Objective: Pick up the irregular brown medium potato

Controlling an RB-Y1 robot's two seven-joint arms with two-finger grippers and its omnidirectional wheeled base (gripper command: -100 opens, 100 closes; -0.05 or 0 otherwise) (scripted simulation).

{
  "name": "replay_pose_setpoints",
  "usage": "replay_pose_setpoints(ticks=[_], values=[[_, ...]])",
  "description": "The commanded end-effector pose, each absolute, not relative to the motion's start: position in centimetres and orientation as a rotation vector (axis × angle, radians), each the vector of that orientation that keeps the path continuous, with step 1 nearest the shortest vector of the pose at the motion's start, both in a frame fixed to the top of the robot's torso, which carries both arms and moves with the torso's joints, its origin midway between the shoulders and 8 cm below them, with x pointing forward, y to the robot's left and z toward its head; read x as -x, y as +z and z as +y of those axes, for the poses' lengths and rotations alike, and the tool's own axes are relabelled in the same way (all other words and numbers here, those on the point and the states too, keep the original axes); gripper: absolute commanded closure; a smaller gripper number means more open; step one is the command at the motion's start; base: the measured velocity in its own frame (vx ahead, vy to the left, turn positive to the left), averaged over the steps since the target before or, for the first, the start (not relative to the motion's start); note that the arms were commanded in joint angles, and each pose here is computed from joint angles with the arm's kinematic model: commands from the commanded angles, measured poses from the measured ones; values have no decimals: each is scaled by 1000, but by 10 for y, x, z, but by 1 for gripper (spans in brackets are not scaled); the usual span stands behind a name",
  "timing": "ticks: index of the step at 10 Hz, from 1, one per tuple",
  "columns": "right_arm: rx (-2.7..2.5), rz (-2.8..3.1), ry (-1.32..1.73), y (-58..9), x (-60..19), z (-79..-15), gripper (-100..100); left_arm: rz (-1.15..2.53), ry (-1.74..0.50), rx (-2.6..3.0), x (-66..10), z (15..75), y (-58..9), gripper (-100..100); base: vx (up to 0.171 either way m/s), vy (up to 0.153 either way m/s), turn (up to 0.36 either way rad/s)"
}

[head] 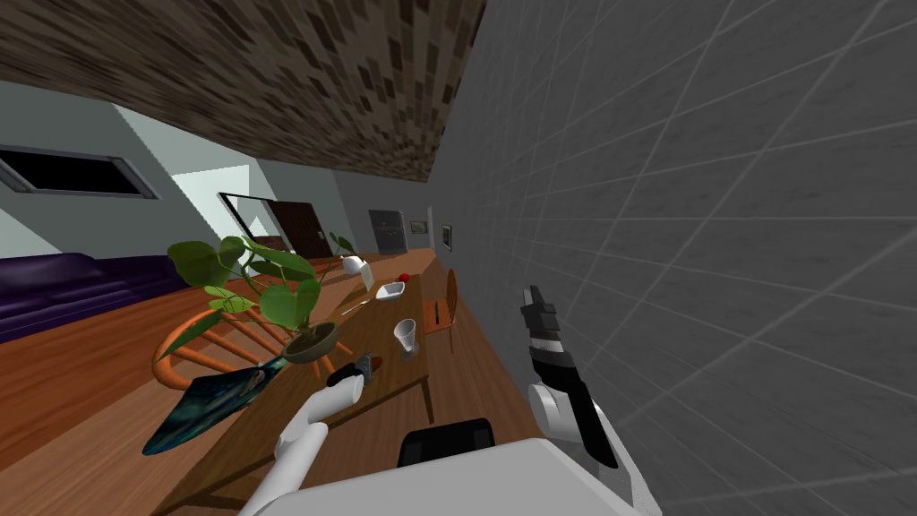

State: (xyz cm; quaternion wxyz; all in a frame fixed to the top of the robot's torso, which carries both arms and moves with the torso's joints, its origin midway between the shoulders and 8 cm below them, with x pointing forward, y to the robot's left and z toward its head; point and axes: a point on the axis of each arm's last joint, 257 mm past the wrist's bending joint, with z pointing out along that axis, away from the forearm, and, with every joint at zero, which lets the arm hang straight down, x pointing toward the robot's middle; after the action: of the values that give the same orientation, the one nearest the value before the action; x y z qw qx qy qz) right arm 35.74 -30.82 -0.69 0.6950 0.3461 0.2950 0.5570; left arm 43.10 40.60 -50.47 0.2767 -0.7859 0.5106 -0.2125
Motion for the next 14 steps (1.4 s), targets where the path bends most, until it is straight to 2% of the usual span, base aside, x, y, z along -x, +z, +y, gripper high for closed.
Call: replay_pose_setpoints(ticks=[1, 2, 3, 14], values=[[-772, 658, 1243, -7, -357, -308, 0, 1371, -571, 2111, -431, 406, -505, -100, 46, 4, -4], [-772, 658, 1243, -7, -357, -308, 0, 1372, -570, 2111, -430, 406, -506, 0, 9, 1, 1], [-772, 658, 1243, -7, -357, -308, 0, 1400, -596, 2098, -443, 391, -507, -100, 12, 1, 141], [-772, 658, 1243, -7, -357, -308, 0, 1530, -679, 2021, -488, 331, -513, -100, 14, -2, 108]])
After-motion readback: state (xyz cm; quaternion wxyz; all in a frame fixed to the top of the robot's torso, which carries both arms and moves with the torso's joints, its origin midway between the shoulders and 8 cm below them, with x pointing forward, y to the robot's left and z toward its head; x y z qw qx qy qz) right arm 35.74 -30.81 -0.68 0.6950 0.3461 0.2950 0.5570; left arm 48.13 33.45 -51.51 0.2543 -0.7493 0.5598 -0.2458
